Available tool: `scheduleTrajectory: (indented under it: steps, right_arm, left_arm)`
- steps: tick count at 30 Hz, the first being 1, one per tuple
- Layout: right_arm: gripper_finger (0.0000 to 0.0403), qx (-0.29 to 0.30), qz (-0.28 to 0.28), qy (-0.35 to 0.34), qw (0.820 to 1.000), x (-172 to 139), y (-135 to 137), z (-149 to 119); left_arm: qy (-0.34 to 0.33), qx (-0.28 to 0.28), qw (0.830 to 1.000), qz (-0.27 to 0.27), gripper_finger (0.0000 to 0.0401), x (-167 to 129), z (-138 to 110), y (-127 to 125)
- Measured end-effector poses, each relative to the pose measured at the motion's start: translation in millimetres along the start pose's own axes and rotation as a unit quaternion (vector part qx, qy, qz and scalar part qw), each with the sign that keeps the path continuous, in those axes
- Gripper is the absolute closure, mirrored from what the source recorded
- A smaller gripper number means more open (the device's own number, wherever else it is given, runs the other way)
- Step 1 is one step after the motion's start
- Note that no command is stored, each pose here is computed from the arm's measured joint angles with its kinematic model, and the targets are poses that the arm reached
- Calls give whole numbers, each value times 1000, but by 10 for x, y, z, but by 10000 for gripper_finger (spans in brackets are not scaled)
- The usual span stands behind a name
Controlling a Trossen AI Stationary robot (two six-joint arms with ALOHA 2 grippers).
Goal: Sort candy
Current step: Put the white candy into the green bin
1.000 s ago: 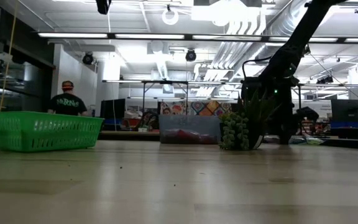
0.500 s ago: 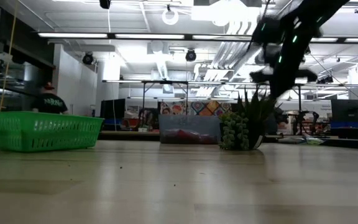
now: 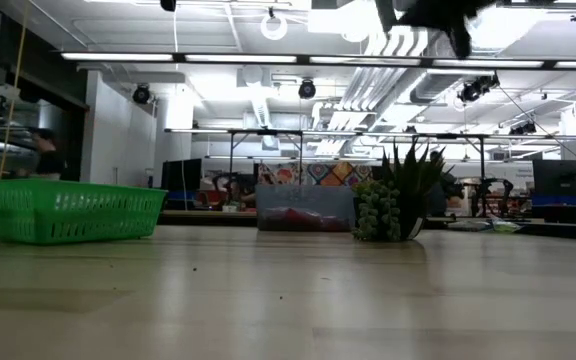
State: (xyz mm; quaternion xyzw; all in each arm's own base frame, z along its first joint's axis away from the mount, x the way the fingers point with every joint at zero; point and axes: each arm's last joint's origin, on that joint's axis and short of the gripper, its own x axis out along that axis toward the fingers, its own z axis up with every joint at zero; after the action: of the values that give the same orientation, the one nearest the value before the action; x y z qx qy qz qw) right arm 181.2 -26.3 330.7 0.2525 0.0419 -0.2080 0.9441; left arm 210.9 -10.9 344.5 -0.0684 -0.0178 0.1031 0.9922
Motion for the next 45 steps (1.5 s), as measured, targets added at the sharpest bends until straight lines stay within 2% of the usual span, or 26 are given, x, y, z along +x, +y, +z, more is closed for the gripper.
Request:
scheduleTrajectory:
  steps: [2,7,11,16,20,25,35,38,40,42,45]
  right_arm:
    - [403,-9,52,-11,999,64,147,-17]
    - [403,-57,137,-62,987,318,456,-106]
    - [403,-76,171,-57,981,554,583,-245]
    - [403,-90,198,-21,976,782,720,-279]
    - [403,-119,205,10,971,937,829,-269]
    - [403,-156,188,49,968,1075,919,-239]
    - [403,-172,180,71,966,1152,971,-214]
    - [403,-169,178,75,966,1152,968,-221]
    - [403,-170,178,75,966,1151,969,-222]
    - [403,-170,178,75,966,1151,969,-222]
    - [403,-170,178,76,966,1151,968,-223]
  left_arm:
    - [1,22,1000,13,274,32,-21,1]
    - [-9,79,997,0,274,166,-70,-43]
    - [-17,94,995,-22,269,281,-126,-84]
    - [-19,78,996,-44,236,358,-169,-116]
    - [-21,75,995,-63,207,401,-137,-180]
    - [-24,89,993,-73,182,451,-82,-261]
    - [-14,94,990,-105,178,477,-135,-384]
    - [-15,105,989,-105,187,476,-134,-385]
    - [-16,110,988,-105,207,476,-134,-385]
    - [-14,115,988,-103,241,476,-137,-383]
    - [-5,117,988,-103,317,476,-156,-381]
